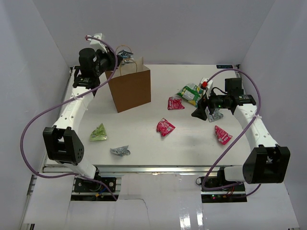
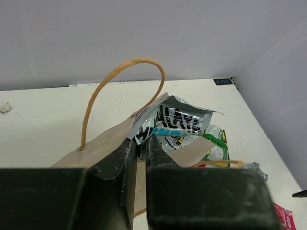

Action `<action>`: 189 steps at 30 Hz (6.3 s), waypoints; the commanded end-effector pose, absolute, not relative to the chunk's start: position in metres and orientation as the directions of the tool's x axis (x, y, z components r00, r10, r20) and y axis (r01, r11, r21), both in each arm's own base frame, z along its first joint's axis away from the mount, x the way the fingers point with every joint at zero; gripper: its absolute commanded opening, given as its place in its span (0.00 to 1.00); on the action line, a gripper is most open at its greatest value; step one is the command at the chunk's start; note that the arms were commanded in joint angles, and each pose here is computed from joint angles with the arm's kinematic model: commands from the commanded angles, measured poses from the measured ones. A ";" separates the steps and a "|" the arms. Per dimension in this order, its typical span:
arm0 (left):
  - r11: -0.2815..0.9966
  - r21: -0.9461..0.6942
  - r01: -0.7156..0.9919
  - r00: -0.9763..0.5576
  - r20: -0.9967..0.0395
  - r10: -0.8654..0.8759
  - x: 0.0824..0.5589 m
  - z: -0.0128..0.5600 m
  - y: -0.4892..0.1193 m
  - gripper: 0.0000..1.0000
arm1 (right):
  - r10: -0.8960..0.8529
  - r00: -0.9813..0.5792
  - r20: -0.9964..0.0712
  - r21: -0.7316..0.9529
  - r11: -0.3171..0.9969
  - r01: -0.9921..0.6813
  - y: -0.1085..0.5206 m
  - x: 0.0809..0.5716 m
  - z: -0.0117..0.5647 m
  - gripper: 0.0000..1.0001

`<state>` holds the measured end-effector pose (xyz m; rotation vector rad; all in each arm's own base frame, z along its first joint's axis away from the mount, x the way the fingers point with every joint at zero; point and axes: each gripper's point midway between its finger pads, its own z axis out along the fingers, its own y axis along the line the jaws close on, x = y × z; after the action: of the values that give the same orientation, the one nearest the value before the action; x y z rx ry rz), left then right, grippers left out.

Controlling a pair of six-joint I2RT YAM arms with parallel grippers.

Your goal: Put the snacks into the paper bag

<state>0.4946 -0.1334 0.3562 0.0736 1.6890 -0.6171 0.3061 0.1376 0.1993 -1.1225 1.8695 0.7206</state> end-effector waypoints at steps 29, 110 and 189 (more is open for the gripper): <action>0.871 -0.488 -0.058 -0.214 -0.846 -0.488 0.281 0.306 -0.047 0.91 | -0.511 -0.617 -0.599 0.093 0.721 -0.687 0.296 0.311 0.073 0.95; 0.687 -0.697 -0.206 -0.356 -0.601 -0.716 0.234 0.201 -0.064 0.92 | 0.529 -0.680 -0.508 0.852 0.190 -0.489 0.417 0.459 0.406 0.08; 0.222 -0.268 -0.938 -0.172 -0.197 -0.965 0.304 0.017 0.031 0.34 | -0.253 -0.325 -0.911 0.212 0.390 -0.896 0.194 0.328 0.211 0.90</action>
<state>0.2993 0.0291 0.0210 -1.8427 2.1633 -0.1026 0.3416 0.1900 0.1989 -0.9364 1.8777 0.9161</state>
